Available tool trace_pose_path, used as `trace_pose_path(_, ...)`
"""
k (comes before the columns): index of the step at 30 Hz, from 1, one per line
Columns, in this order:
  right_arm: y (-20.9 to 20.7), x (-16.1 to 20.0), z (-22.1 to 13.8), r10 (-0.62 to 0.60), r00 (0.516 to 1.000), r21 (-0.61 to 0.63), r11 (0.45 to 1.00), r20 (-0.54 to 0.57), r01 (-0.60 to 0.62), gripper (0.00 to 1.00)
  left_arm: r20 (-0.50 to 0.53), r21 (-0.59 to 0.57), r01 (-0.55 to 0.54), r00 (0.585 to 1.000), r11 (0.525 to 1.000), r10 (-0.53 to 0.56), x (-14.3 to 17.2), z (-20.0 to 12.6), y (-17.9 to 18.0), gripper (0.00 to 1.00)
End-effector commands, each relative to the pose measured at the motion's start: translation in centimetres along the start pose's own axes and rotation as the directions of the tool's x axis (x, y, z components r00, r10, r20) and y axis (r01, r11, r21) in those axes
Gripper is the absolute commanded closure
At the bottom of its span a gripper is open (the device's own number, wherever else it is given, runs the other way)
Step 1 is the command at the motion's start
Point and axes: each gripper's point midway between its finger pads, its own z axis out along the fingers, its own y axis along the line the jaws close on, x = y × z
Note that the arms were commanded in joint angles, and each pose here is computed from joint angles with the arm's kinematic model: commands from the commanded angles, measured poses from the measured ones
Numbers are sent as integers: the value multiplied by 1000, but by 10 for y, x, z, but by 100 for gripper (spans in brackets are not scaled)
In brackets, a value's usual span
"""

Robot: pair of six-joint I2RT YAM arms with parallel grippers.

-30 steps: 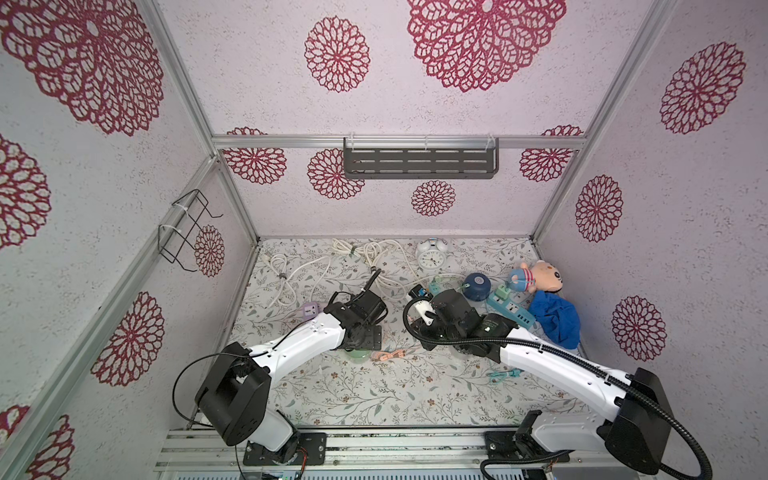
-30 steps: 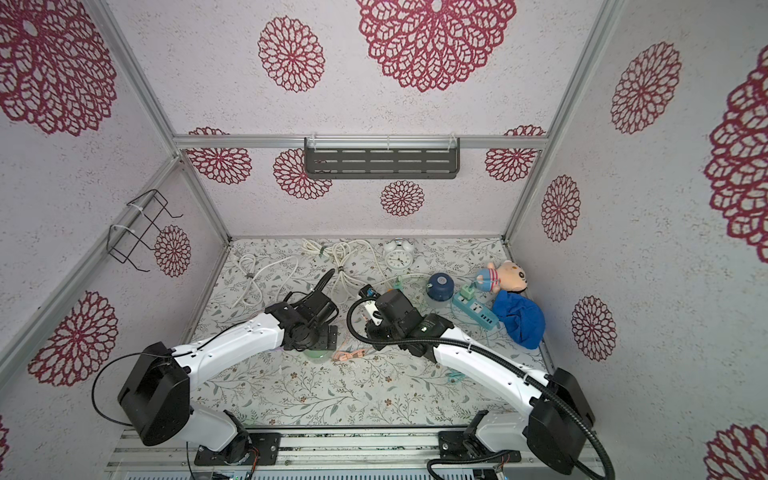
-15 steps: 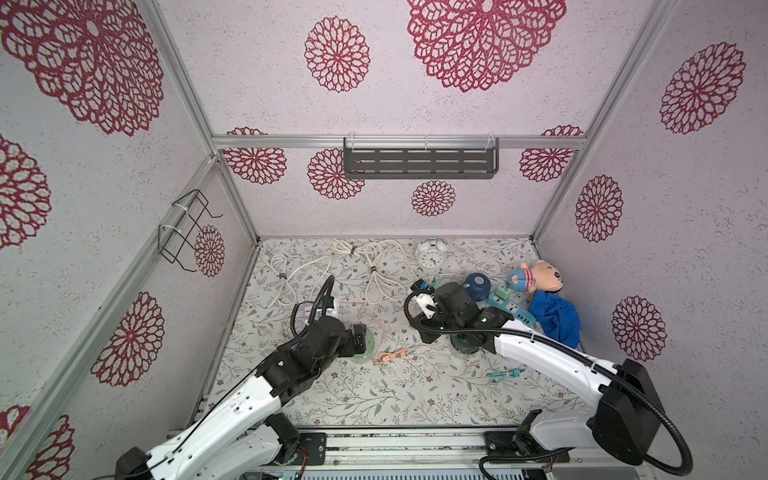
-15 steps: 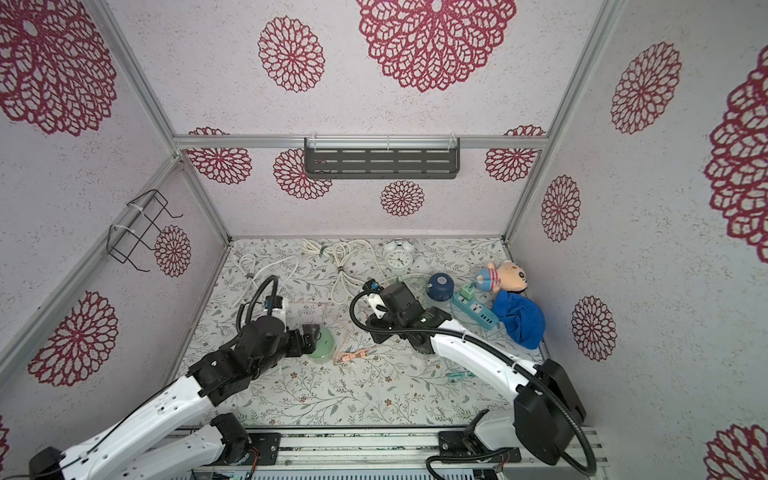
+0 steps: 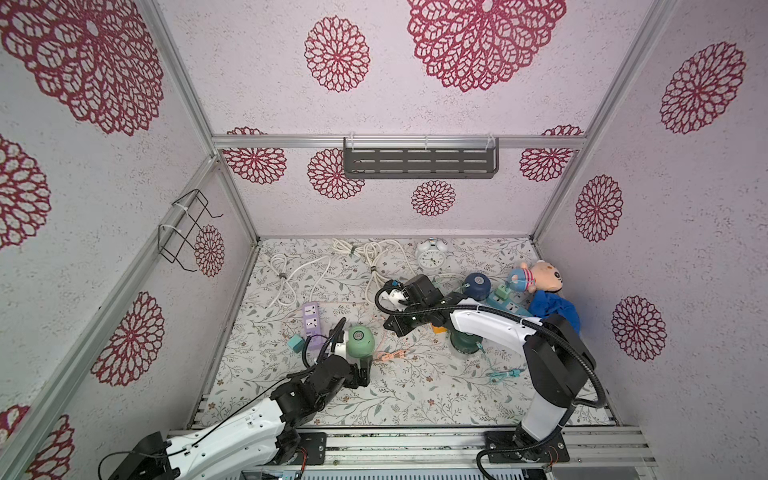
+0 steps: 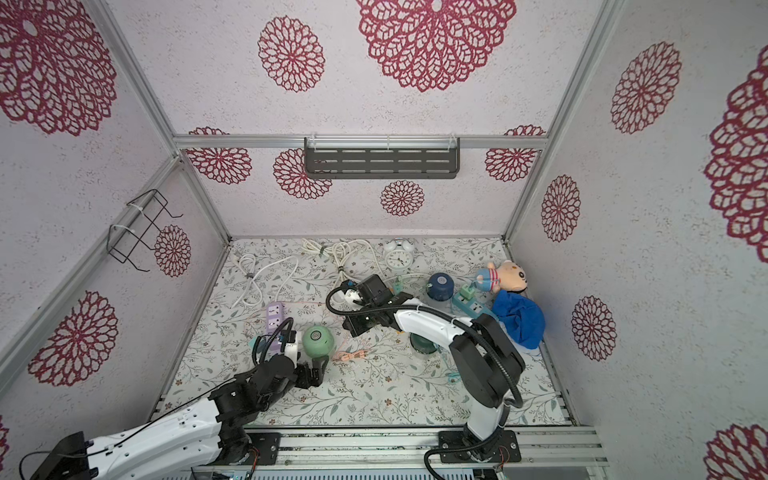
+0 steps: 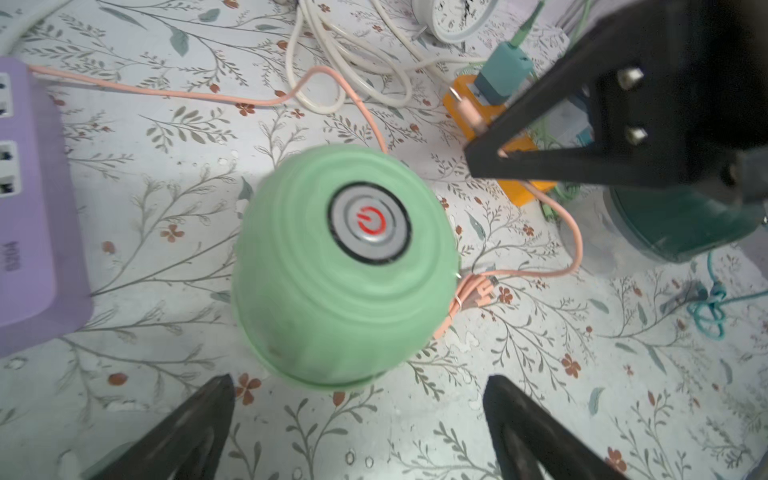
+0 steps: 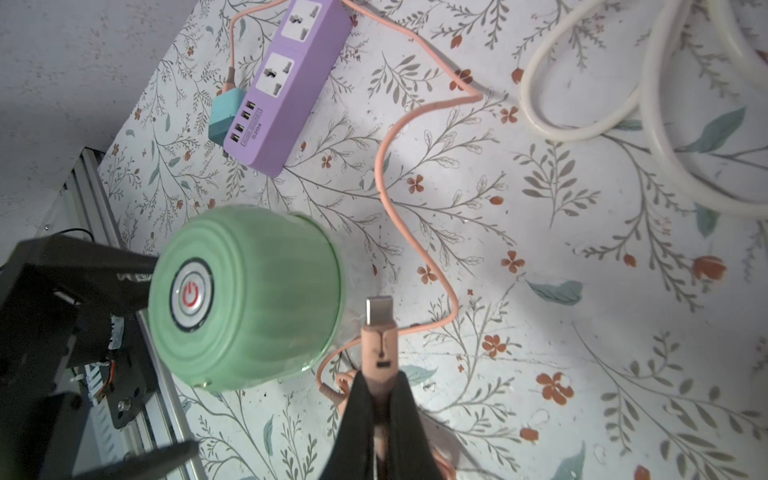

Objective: Charge the cordless meat grinders
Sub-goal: Pick up the cordless meat grinder at the center of the board.

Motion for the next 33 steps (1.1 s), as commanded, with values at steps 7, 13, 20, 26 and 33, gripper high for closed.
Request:
trace_pose_path(7,30,-42,-7,-59,996,-74,995,65,64,100,122,5,-31,992,999,30,4,0,-6,3)
trace_pose_path(13,40,-55,14,-82,996,-116,990,31,85,100,143,-18,-108,984,994,110,10,6,0,3)
trace_pose_path(20,46,-56,43,-86,996,-156,984,-19,83,100,233,-3,-146,962,989,142,4,16,3,3)
trace_pose_path(26,44,-49,61,-78,995,-179,982,-59,66,100,255,-3,-146,956,989,142,-2,27,13,3)
trace_pose_path(33,39,-35,75,-66,992,-188,981,-107,45,100,236,0,-178,956,984,173,0,40,14,3)
